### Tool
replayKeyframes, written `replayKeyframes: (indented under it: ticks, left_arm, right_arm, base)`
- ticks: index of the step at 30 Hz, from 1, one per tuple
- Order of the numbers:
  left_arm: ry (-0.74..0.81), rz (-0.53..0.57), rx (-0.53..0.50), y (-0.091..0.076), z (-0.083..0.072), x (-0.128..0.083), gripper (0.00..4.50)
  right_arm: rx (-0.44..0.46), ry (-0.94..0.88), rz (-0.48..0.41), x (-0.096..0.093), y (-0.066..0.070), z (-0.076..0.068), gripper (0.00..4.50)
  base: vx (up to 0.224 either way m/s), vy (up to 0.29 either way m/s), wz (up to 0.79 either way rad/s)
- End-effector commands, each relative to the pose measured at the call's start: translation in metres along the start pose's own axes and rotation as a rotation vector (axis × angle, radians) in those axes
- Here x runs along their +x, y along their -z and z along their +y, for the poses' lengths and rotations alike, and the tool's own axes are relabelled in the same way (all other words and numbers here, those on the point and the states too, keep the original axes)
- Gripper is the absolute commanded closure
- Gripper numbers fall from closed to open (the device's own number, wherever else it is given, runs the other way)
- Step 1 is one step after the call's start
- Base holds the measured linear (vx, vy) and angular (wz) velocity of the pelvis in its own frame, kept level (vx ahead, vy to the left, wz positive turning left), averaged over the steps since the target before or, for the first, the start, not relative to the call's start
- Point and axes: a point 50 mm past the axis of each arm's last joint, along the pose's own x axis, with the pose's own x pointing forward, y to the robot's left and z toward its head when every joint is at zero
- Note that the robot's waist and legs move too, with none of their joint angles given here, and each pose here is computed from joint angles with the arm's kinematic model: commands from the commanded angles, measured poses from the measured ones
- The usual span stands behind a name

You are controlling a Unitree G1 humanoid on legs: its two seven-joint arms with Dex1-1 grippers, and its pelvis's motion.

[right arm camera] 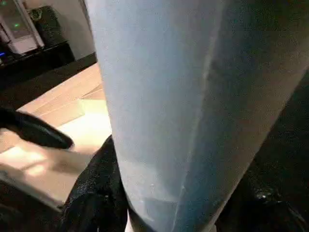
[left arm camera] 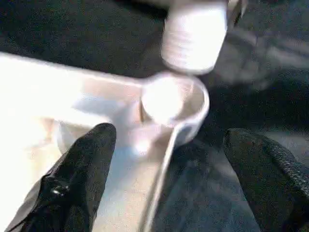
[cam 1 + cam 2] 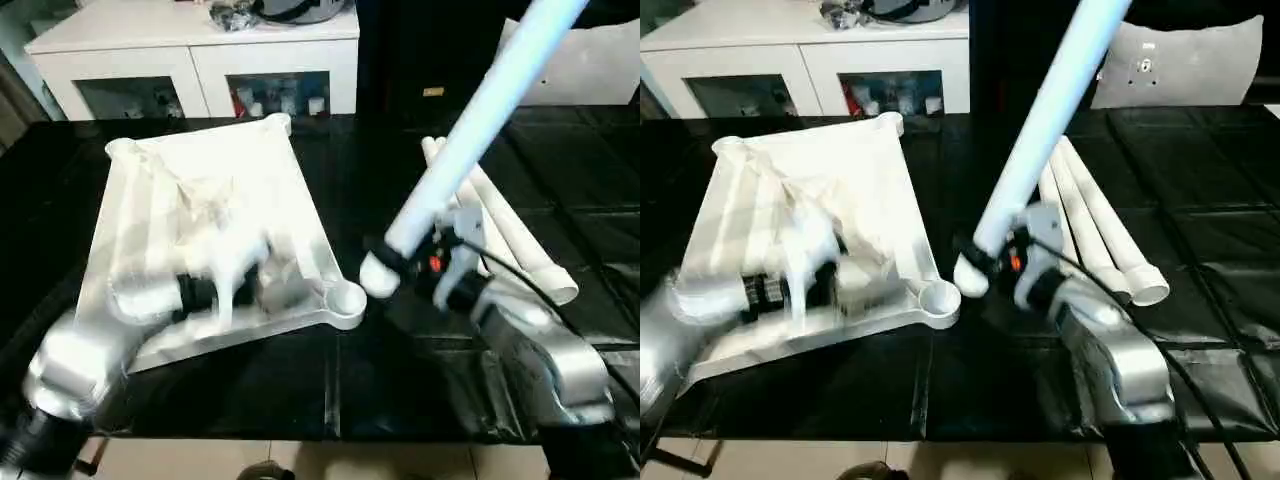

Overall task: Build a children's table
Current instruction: Pick table leg, then insert table leg to table base

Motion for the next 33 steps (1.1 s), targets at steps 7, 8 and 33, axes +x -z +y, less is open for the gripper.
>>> replayKeyframes:
  ticks: [7,8,33]
  left_arm:
    - [0.016,0.035,0.066,0.013,0.008,0.009,1.22]
    - [0.017,0.036,0.074,0.014,0.01,0.01,1.2]
    - [0.118,0.131,0.067,0.036,0.026,0.002,3.4]
  right_arm:
    - [-0.019,-0.05,-0.002,-0.002,-0.006,0.009,2.61]
    - [-0.02,-0.052,-0.002,-0.002,-0.006,0.009,2.61]
    - [-0.077,-0.158,0.01,0.013,-0.017,0.015,2.61]
  base:
    - [0.0,0.0,0.0]
    - [0.0,0.0,0.0]
    - [0.0,0.0,0.0]
